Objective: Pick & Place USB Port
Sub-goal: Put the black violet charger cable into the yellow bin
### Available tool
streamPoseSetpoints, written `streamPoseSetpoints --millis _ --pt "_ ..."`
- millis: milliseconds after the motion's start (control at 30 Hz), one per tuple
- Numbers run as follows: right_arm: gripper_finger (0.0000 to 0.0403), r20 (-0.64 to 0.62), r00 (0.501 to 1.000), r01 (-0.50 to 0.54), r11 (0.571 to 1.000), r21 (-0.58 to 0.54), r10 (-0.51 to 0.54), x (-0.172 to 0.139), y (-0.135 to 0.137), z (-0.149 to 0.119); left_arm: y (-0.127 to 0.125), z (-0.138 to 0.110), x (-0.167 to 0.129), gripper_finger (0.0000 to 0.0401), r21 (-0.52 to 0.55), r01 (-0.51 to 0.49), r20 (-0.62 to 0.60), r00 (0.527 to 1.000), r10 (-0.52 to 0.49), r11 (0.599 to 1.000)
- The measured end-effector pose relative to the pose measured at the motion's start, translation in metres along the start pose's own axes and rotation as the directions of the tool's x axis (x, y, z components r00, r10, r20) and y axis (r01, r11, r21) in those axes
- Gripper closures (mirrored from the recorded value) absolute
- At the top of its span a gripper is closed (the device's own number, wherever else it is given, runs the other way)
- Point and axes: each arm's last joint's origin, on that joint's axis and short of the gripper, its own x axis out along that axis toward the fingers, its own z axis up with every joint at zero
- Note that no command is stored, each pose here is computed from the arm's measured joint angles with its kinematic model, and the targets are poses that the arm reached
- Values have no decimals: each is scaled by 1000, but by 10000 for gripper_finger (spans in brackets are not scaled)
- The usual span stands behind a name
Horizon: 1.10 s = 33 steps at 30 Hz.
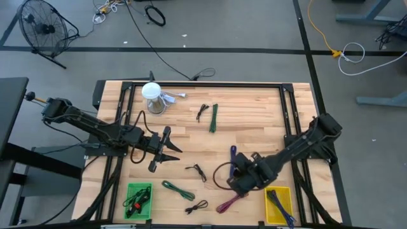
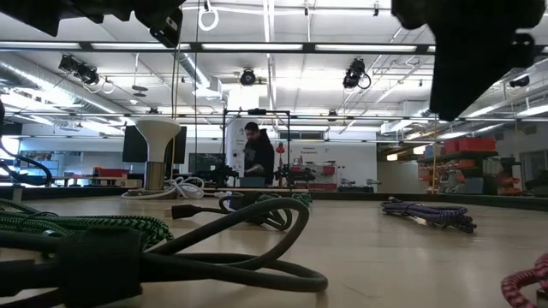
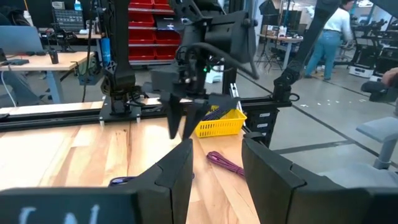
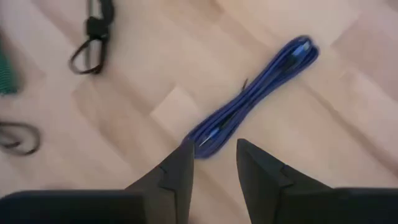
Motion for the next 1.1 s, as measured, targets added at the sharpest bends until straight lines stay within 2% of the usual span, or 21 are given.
streamPoseSetpoints --millis 233,600,867,1100 --pt "273 -2 996 94 996 -4 -94 31 0 11 0 0 0 259 -18 0 -5 1000 0 1000" --pt "211 -16 972 236 971 49 -235 76 -1 17 0 -1 0 259 -18 -1 -8 1000 1 1000" --pt "178 -36 961 278 955 99 -276 94 -1 15 0 -1 0 259 -19 0 -11 1000 0 1000" --pt "179 -46 950 314 940 137 -310 108 0 10 0 -2 0 259 -25 -1 -24 1000 1 1000"
